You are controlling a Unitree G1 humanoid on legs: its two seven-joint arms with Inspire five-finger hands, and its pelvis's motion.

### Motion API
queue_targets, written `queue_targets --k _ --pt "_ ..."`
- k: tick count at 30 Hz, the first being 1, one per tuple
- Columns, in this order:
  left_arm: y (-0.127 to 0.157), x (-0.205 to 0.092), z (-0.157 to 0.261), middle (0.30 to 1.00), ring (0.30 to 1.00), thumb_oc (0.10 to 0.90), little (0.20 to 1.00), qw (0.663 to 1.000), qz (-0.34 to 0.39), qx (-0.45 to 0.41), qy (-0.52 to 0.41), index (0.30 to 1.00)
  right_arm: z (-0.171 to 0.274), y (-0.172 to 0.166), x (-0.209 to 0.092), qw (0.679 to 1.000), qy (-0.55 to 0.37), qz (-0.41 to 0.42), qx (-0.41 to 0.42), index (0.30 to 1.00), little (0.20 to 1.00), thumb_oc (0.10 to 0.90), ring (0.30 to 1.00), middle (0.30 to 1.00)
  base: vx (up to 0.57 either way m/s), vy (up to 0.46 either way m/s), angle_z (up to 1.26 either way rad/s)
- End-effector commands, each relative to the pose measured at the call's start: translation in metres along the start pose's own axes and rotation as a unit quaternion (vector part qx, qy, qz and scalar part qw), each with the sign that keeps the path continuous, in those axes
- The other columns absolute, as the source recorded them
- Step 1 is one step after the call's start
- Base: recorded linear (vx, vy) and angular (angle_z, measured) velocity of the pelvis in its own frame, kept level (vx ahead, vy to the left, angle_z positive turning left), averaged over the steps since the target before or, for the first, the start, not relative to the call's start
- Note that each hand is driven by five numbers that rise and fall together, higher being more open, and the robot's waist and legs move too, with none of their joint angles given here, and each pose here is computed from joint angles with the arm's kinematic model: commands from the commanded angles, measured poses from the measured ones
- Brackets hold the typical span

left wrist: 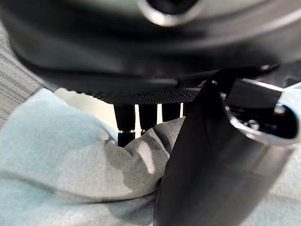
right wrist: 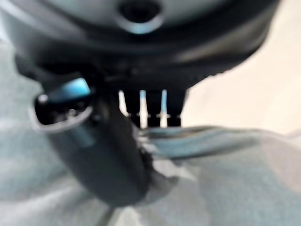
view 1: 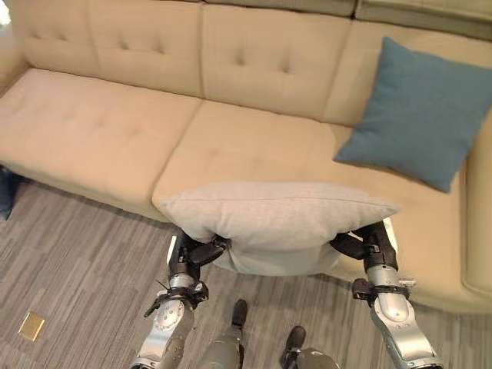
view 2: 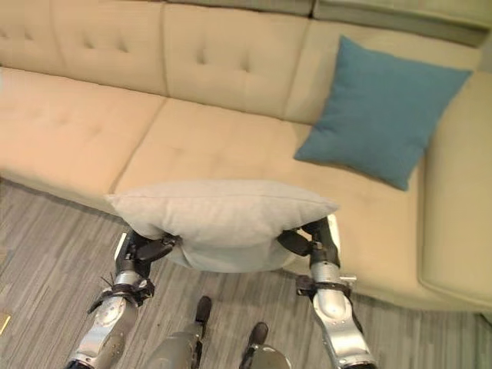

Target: Pick up all the scattered cushions and arrange them neatly on the sofa.

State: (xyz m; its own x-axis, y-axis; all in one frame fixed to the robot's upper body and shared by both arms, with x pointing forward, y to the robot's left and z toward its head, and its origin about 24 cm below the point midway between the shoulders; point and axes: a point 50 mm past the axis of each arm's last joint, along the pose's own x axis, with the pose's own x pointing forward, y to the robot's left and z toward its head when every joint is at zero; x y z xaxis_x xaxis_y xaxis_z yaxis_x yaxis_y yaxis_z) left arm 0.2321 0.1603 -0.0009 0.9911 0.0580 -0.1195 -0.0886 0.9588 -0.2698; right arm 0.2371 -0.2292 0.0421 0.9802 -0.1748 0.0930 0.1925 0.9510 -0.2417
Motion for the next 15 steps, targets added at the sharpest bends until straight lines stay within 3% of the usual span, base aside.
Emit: queue_targets --k 1,8,15 --pt "-0.042 0.01 0.051 0.3 0.3 0.4 0.3 0.982 -0.127 -0.009 -0.137 0.3 0.066 0.032 0.008 0.983 -0.167 0.06 0.048 0.3 0.3 0.4 0.3 0.3 0.24 0.254 0.02" --pt "-0.024 0.003 0.054 0.3 0.3 0.4 0.3 0.985 -0.114 0.021 -0.131 0.3 0.073 0.046 0.009 0.977 -0.174 0.088 0.08 0.3 0.3 0.4 0.3 0.3 0.15 0.251 -0.1" --pt "-0.026 0.004 0.059 0.3 0.3 0.4 0.3 0.981 -0.123 0.035 -0.145 0.3 0.079 0.05 0.01 0.973 -0.188 0.107 0.085 0.3 0.3 0.4 0.3 0.3 0.16 0.143 -0.06"
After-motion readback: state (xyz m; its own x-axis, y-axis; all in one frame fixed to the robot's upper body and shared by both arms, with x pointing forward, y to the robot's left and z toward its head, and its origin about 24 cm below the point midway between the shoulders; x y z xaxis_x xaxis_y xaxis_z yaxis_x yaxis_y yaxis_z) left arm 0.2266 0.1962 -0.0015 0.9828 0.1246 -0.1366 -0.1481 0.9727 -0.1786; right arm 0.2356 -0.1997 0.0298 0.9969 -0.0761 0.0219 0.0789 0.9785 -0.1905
